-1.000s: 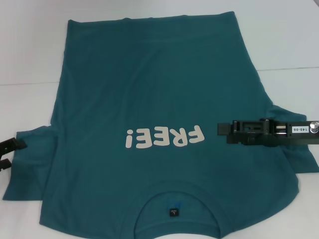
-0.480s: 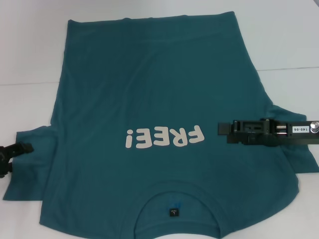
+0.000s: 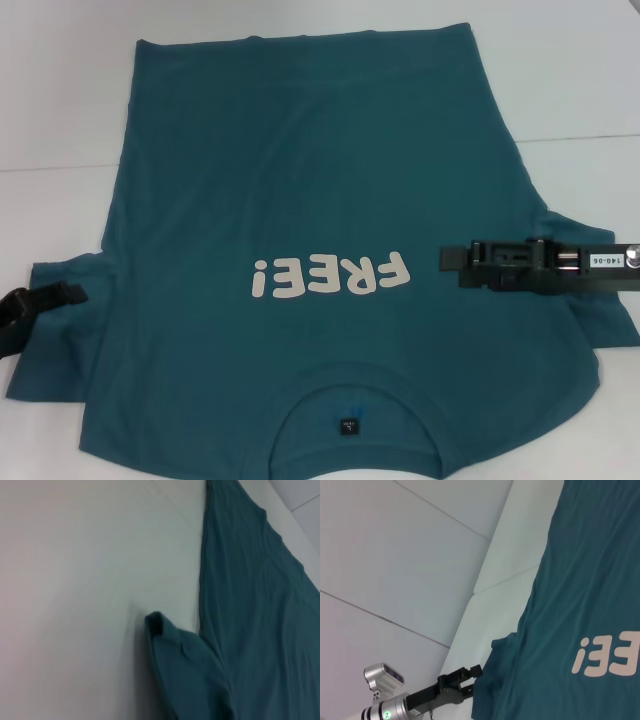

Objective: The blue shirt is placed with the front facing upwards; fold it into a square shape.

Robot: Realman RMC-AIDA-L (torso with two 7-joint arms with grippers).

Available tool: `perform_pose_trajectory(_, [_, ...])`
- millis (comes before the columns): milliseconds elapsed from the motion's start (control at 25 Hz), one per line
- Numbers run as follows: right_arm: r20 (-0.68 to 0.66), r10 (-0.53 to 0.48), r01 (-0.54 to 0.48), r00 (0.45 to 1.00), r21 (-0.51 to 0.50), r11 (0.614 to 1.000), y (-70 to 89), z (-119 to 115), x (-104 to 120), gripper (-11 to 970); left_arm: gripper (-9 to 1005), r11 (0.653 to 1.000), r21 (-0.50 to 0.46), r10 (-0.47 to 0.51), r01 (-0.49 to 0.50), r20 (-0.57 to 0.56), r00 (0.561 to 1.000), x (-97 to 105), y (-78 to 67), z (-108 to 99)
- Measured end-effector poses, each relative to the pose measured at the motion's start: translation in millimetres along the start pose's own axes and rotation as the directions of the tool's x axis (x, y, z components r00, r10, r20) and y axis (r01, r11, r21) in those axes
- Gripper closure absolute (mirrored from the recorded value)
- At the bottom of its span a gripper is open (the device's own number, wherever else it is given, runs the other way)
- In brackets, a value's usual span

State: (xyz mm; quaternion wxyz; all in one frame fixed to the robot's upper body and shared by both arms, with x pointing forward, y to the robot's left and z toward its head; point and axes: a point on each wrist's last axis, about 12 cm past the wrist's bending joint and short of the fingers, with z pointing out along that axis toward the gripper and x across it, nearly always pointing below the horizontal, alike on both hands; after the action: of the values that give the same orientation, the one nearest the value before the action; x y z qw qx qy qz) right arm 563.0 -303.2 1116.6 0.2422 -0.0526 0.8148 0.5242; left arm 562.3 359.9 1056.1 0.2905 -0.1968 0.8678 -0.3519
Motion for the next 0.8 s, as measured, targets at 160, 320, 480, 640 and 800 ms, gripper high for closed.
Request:
perform_pose_trajectory(160, [0.013,0.005,-0.005,1.0,-0.002,1.0,-0.5,-2.6,-0.2,86,284,1.0,-0.016,-0.008,0.008,-0.02,1.0,-1.8,-1.4,-0.7])
perform_pose_trajectory(320, [0.016,0.007,-0.007,1.0,-0.002,1.0,-0.9,-3.2,0.1,88,368,1.0,-0.021,-0.004,0.003,-0.02,1.0,-2.5,-1.9,-0.7])
perform_pose_trajectory(480, [0.017,0.007,-0.007,1.0,-0.001,1.0,-1.0,-3.3,0.0,89,453,1.0,-0.023,-0.004,0.003,-0.019,1.0,-2.8,-1.9,-0.7])
perform_pose_trajectory(640, [0.017,0.007,-0.007,1.0,-0.001,1.0,-1.0,-3.3,-0.1,91,557,1.0,-0.023,-0.003,0.003,-0.017,1.0,-2.9,-1.9,-0.9])
perform_pose_trajectory(800, [0.018,0.007,-0.007,1.0,0.0,1.0,-1.0,-3.5,-0.3,93,720,1.0,-0.023,-0.003,0.003,-0.017,1.0,-3.0,-1.8,-1.3])
